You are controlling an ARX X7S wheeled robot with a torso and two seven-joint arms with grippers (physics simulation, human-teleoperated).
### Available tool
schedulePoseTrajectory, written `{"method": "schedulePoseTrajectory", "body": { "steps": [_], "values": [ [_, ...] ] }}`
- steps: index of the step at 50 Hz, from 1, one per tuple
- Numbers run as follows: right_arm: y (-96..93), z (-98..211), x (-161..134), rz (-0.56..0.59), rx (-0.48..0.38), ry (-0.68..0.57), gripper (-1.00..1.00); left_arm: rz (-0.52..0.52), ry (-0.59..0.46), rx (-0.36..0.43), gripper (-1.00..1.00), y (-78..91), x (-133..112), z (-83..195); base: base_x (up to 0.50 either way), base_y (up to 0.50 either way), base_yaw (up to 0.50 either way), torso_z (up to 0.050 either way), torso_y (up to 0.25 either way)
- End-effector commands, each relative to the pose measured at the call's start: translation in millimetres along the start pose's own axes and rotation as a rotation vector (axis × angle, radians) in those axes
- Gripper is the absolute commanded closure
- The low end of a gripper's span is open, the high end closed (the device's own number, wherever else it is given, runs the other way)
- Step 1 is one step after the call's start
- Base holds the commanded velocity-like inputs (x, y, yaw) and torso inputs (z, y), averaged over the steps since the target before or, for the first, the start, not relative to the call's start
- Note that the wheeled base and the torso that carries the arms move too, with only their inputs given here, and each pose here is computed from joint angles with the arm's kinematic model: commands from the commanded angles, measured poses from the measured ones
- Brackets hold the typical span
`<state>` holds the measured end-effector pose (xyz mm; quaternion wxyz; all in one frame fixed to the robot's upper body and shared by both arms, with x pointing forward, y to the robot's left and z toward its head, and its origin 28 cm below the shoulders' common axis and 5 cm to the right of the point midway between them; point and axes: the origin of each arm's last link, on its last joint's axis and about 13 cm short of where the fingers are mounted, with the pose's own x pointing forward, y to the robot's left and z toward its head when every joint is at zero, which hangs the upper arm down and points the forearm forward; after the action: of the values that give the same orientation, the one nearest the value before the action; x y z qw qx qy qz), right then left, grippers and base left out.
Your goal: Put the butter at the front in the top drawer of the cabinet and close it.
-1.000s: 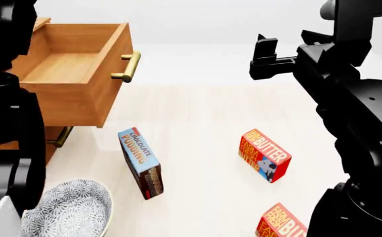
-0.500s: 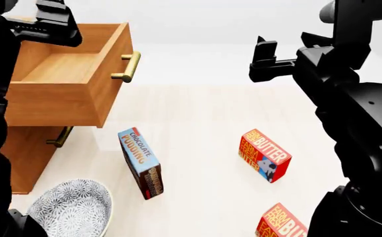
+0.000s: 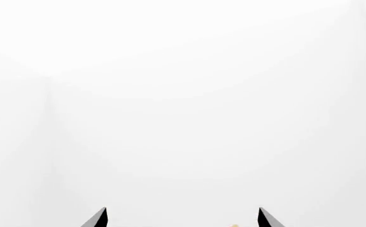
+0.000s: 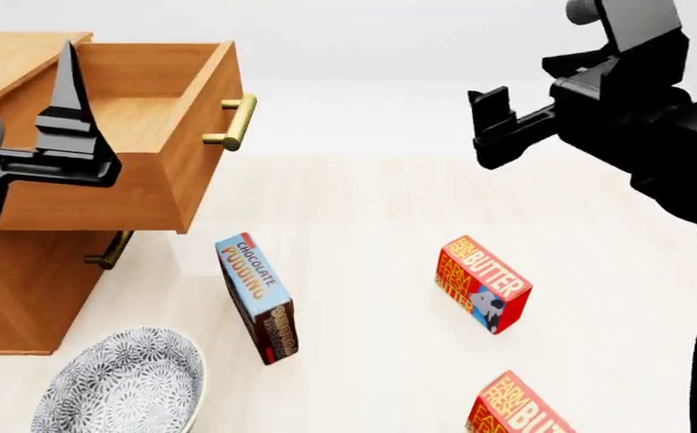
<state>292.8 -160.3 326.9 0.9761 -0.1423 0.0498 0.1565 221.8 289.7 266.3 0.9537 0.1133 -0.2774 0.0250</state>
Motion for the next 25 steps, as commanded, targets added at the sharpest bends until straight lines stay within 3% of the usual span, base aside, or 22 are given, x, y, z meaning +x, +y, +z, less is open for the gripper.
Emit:
{"method": "schedulePoseTrajectory", "body": {
  "steps": [1,13,25],
  "values": [
    [-41.4,14,-4,0.098,-0.113,0.226,-1.00,-0.011,0.004,0.002,-1.00,4.6,-8,-4,0.00,0.00,0.00,0.000,0.000],
    [-66.9,21,25,0.311,-0.124,0.443,-1.00,-0.056,-0.005,-0.019,-1.00,0.5,-4,-8,0.00,0.00,0.00,0.000,0.000],
    [-81.0,-1,64,0.325,-0.058,0.591,-1.00,-0.072,0.007,-0.047,-1.00,-4.7,-3,-12,0.00,0.00,0.00,0.000,0.000]
  ]
}}
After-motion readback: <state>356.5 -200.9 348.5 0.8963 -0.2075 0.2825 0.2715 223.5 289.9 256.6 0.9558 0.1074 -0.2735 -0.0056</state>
